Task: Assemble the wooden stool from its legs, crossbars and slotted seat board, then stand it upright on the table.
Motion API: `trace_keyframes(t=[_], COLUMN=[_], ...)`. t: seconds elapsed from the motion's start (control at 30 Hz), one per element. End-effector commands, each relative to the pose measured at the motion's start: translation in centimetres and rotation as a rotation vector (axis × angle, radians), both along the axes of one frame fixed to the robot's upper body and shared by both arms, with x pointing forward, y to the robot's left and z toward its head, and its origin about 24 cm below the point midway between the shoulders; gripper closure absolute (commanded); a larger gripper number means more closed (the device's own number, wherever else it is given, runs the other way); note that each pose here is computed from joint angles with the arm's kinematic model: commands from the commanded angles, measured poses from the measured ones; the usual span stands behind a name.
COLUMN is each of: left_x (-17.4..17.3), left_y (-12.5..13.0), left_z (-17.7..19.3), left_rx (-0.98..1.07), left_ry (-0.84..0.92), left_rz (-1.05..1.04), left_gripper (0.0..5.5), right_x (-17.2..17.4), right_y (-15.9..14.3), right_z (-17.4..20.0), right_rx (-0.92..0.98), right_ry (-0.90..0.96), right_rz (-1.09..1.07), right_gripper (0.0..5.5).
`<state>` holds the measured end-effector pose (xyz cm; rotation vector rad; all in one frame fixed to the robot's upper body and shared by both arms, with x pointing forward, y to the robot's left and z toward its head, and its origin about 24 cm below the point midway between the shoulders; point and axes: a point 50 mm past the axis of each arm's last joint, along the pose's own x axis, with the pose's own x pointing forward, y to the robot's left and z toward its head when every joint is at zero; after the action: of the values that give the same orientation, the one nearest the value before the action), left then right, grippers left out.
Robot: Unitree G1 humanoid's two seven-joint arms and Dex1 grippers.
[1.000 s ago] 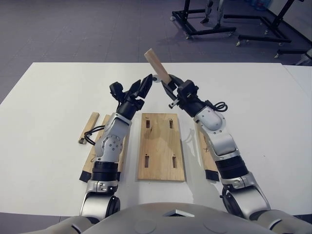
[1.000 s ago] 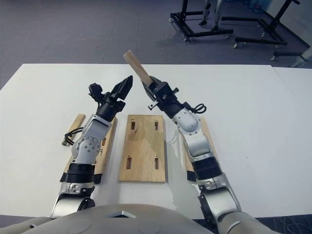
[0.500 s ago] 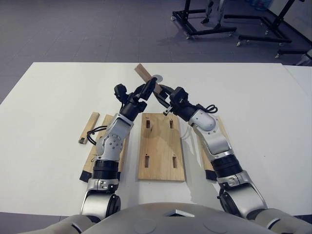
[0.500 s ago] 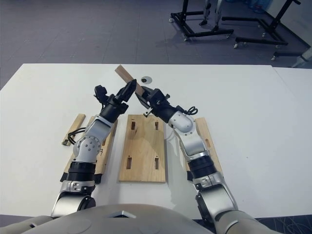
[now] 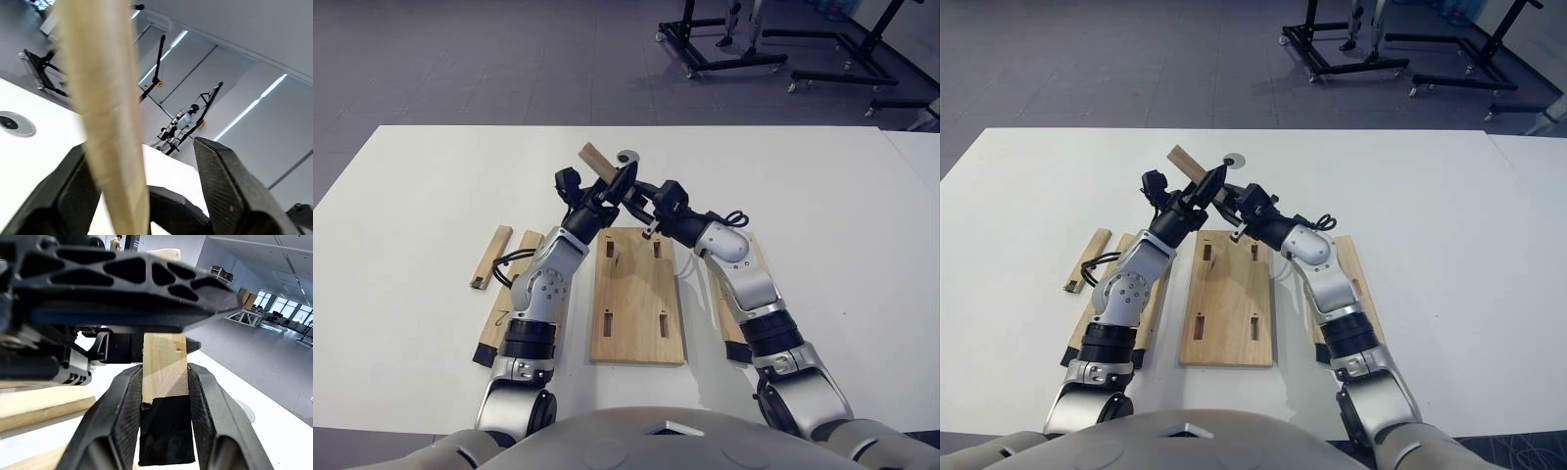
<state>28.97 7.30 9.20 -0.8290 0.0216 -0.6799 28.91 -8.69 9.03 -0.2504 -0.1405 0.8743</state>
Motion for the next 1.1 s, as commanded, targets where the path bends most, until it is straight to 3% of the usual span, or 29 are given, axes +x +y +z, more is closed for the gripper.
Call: trace_keyframes(t=[0.03,0.4,0.57,0.83,1.0,1.1], left_x=[-0.4,-0.7,-0.7,-0.7,-0.6,-0.6], left_y=[-1.6,-1.7,-1.0,-0.8,-0.5,1.2], left_z=[0.5,0.5,0.5,0.6,0.7,1.5], left_rx=[-0.067,-0.038,-0.050,-0.090,-0.073,-0.049], left_ry=[-0.006,-0.018,-0.033,-0.043,-0.069,-0.116], left_rz=[-0.039,-0.055,-0.013,-0.008,0.024,0.151], left_gripper=[3.06,4.75,5.09,5.10,5.11,5.11], right_x=[-0.5,-0.9,-1.1,-1.0,-1.0,-0.8], right_y=[0.3,0.6,0.6,-0.1,-0.9,-1.5], right_z=[-0.3,0.1,0.3,0.1,-0.2,0.2], right_rx=[-0.007,-0.008,-0.006,-0.016,-0.016,-0.020], right_ry=[0.024,0.001,-0.005,0.007,0.054,0.045], right_rz=[0.017,0.032,0.031,0.003,0.004,-0.012], right_gripper=[4.22,4.22,4.22,4.22,3.23,2.69])
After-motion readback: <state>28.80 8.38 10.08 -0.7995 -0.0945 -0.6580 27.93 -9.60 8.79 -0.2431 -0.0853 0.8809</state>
